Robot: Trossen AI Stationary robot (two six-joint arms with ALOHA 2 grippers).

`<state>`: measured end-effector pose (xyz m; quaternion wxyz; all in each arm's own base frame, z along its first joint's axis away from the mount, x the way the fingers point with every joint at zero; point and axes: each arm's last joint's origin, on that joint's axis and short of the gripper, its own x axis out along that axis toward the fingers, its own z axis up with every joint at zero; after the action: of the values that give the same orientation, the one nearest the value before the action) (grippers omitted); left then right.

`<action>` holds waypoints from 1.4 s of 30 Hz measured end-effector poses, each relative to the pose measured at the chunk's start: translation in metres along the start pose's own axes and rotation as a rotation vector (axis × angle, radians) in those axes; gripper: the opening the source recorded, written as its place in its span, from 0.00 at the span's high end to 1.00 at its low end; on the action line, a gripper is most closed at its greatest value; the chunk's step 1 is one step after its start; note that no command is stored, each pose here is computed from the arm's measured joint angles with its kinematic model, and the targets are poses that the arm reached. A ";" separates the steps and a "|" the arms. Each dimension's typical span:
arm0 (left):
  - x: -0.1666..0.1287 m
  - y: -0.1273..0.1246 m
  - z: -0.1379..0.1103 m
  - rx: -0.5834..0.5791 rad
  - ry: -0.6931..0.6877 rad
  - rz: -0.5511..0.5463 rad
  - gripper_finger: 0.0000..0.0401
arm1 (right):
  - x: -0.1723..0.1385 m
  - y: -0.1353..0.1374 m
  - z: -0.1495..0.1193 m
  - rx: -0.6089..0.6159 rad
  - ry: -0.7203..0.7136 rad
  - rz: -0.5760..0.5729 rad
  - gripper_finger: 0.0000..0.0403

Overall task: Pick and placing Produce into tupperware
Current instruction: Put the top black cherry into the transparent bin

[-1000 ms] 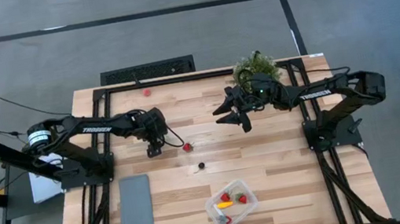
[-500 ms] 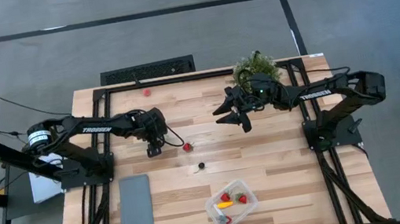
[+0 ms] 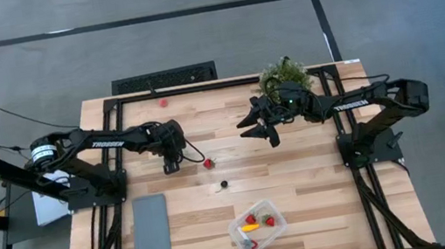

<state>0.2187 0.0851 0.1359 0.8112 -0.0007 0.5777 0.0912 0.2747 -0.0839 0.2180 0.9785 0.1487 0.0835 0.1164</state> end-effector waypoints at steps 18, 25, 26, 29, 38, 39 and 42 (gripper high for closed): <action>0.000 0.000 0.001 -0.032 -0.010 -0.008 0.75 | 0.000 0.000 0.000 0.004 0.001 0.000 0.47; -0.006 0.001 0.009 -0.072 -0.027 -0.024 0.76 | 0.000 0.000 0.000 0.008 0.001 0.000 0.47; -0.008 0.002 0.012 -0.072 -0.035 -0.034 0.76 | 0.000 0.000 0.000 0.008 0.001 0.000 0.47; -0.017 0.004 0.025 -0.075 -0.063 -0.058 0.76 | 0.000 0.000 0.000 0.008 0.001 0.000 0.47; -0.069 0.011 0.076 -0.053 -0.205 -0.239 0.76 | -0.005 -0.008 0.002 0.016 -0.009 -0.033 0.47; -0.076 0.011 0.083 -0.048 -0.236 -0.279 0.76 | -0.006 -0.010 0.002 0.017 -0.011 -0.039 0.47; -0.099 0.006 0.103 -0.005 -0.340 -0.386 0.76 | -0.009 -0.014 0.003 0.019 -0.017 -0.056 0.47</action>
<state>0.2828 0.0871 0.2638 0.8989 -0.0978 0.4220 -0.0652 0.2692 -0.1001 0.2178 0.9806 0.1565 0.0804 0.0867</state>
